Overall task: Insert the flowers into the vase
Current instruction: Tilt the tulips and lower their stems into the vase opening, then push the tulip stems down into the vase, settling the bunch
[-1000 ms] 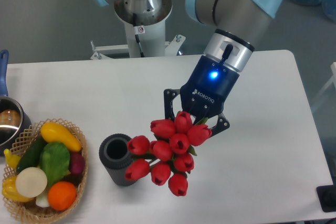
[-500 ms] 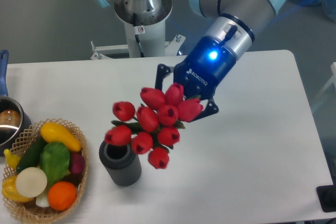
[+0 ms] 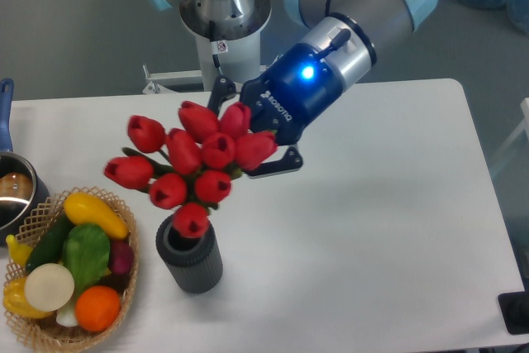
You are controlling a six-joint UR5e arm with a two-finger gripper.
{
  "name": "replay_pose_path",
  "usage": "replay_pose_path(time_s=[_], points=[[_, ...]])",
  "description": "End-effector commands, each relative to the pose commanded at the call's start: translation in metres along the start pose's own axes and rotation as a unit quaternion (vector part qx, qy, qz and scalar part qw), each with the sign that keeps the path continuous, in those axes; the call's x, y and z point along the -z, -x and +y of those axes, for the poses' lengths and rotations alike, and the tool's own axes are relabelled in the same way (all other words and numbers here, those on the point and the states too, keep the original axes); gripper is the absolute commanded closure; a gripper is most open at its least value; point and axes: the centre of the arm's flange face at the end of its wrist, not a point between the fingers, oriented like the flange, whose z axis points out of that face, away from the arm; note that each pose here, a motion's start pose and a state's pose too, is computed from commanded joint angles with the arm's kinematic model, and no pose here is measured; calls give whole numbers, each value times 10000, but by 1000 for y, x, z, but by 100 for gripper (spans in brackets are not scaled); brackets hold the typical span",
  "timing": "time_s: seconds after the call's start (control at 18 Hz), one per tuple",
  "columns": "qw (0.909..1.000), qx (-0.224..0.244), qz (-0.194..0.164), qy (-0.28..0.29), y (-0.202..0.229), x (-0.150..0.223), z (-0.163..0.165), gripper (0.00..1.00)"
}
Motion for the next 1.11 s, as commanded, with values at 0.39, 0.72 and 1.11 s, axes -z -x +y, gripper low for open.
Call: replay_pose_path(time_s=[0.39, 0.72, 1.11], points=[[10000, 39, 48, 52, 9, -7, 30, 98], [10000, 15, 51, 69, 20, -9, 40, 97], [9998, 116, 31, 160, 30, -14, 61, 95]])
